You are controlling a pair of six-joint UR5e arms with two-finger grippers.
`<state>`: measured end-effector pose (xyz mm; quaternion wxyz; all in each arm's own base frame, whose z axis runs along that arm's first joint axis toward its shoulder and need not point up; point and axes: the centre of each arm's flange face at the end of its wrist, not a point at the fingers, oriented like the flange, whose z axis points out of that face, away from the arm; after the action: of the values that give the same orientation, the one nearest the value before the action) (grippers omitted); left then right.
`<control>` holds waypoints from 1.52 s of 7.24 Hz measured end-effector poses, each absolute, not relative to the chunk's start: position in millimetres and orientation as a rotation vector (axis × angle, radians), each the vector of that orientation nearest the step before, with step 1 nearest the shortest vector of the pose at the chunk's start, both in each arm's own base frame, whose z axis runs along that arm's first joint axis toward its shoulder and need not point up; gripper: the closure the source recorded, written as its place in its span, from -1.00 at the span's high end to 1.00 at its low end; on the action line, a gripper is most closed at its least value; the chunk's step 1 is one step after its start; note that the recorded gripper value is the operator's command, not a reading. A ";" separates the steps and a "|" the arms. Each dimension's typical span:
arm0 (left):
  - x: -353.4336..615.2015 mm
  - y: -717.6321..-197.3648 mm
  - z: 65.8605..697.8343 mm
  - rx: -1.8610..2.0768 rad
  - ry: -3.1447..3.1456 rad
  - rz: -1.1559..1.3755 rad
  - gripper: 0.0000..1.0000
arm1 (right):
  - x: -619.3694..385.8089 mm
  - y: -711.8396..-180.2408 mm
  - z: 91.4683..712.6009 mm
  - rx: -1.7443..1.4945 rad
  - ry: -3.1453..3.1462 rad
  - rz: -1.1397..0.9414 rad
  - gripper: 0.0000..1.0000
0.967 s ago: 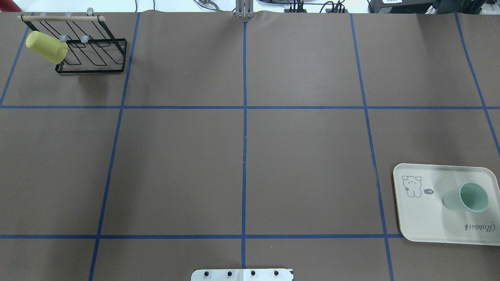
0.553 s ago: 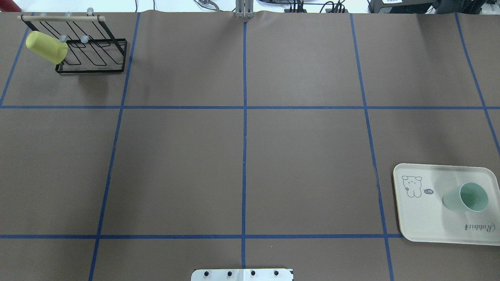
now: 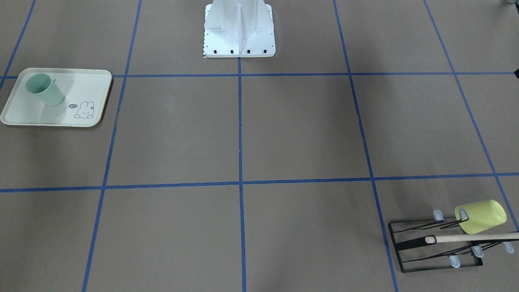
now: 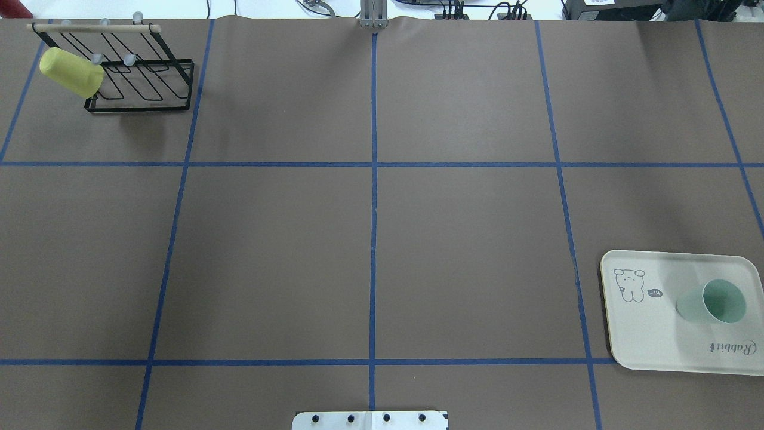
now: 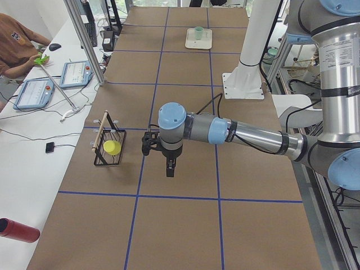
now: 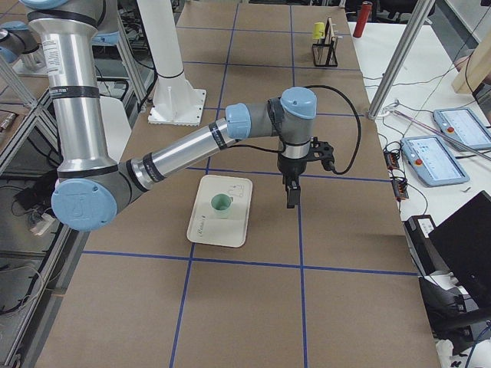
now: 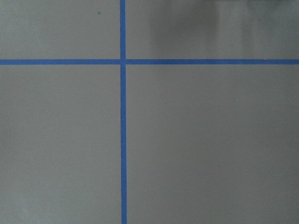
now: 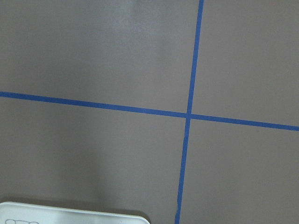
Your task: Left arm grabs green cup and hands to right arm on tray
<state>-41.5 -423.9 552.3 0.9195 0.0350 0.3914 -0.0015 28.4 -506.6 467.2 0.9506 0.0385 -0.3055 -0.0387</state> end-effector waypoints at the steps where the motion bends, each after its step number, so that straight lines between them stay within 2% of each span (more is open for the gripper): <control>1: -41.7 -424.7 550.7 0.077 0.799 -0.001 1.00 | 29.2 -507.4 467.6 0.075 -0.632 -0.077 1.00; 11: -40.7 -443.0 563.2 0.062 0.792 0.003 1.00 | 25.4 -503.1 482.3 0.054 -0.691 -0.103 1.00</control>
<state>-40.7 -443.0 563.2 0.9221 0.0302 0.3858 0.0015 25.4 -503.1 482.3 0.9392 0.0266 -0.3386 -0.0506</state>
